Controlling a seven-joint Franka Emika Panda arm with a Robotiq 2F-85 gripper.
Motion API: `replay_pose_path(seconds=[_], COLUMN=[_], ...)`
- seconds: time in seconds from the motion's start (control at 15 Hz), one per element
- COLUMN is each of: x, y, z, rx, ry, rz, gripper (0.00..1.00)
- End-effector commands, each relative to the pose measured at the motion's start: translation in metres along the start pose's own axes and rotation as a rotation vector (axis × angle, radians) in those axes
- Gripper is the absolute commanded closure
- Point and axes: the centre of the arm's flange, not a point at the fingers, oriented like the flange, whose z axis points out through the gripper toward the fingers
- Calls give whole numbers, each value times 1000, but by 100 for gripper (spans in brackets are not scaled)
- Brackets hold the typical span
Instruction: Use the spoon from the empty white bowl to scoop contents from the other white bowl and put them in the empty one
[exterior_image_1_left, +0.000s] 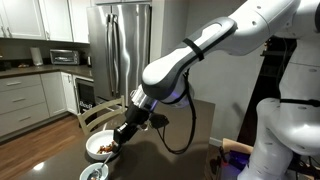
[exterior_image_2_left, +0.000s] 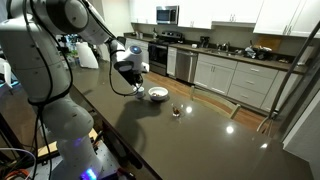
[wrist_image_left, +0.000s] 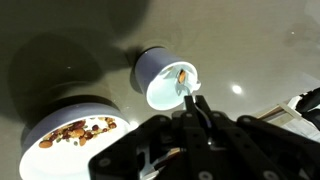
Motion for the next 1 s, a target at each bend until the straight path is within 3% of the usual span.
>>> replay_pose_path(seconds=[0.0,0.4,0.93], x=[3,5,5], y=[-9,-10,-13], z=[-15,-14,-15], rx=[-34,-127,-173], ry=[26,31,35], rz=[-20,-78,-102], gripper=[98,98,98])
